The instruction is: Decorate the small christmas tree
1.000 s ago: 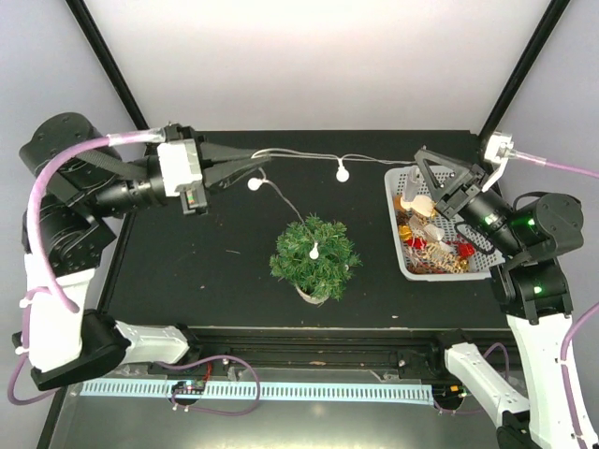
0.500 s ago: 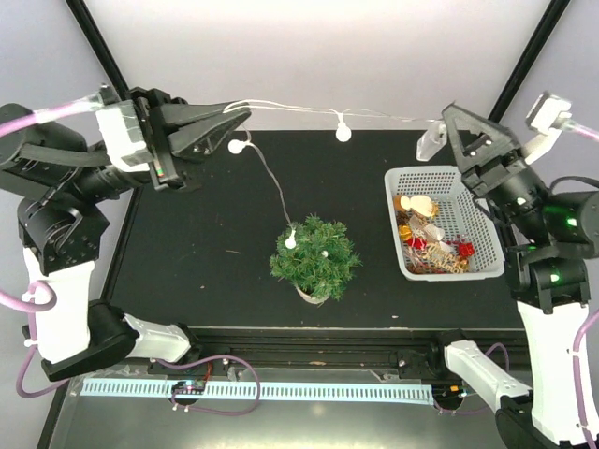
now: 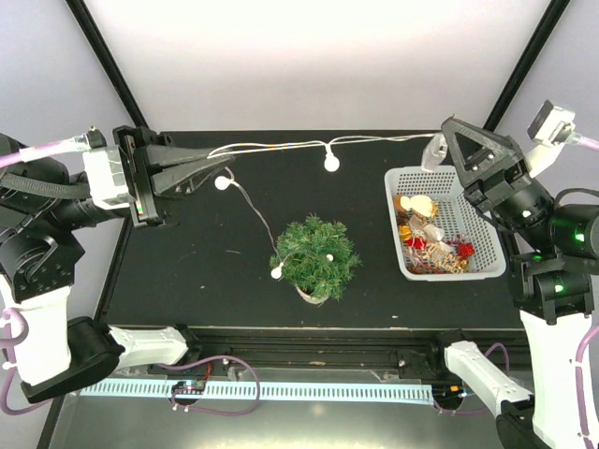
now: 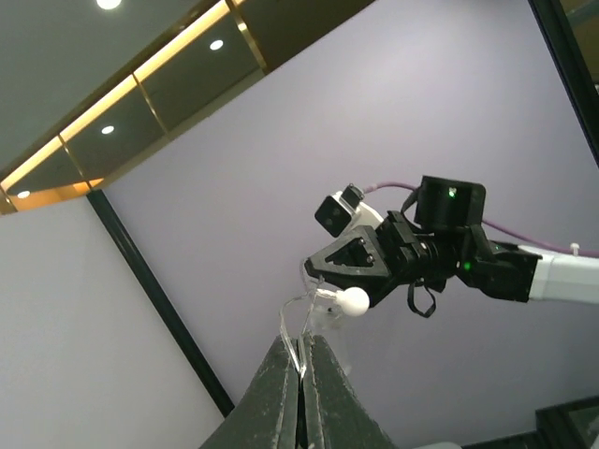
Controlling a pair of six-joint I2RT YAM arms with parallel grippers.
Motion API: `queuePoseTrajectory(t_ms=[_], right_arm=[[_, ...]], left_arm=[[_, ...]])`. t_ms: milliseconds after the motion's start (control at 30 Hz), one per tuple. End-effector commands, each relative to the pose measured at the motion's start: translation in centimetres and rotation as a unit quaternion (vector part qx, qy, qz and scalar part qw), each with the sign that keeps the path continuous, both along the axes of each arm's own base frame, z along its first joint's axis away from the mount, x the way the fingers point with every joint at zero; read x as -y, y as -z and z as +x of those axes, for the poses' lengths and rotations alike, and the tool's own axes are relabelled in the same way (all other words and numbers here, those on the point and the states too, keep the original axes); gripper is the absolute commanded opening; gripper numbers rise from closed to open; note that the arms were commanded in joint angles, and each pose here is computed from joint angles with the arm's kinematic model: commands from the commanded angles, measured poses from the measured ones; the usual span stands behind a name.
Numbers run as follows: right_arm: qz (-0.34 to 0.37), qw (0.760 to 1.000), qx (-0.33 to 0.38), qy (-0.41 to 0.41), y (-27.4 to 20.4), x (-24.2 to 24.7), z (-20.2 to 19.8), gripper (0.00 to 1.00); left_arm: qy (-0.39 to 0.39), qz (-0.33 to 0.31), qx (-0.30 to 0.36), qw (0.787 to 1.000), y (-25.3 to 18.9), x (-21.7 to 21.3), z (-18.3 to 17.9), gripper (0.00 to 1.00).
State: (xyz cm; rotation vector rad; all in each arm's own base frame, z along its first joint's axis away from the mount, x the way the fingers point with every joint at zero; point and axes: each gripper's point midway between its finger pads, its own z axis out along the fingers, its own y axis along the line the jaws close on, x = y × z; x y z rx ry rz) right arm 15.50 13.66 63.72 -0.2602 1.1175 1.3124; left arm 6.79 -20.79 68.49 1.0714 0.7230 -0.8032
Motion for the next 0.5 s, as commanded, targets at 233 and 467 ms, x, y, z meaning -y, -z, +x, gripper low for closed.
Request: queuePoseTrajectory(t_ms=[233, 467], right_arm=[[0.011, 0.999, -0.021, 0.026, 0.8, 0.6, 1.4, 0.01], [0.018, 0.999, -0.016, 0.024, 0.1, 0.7, 1.2, 0.01]], left_arm=[[-0.021, -0.099, 0.108, 0.989, -5.4, -7.1, -6.6, 0.02], [-0.024, -0.132, 0.134, 0.982, -7.1, -9.1, -8.5, 0.01]])
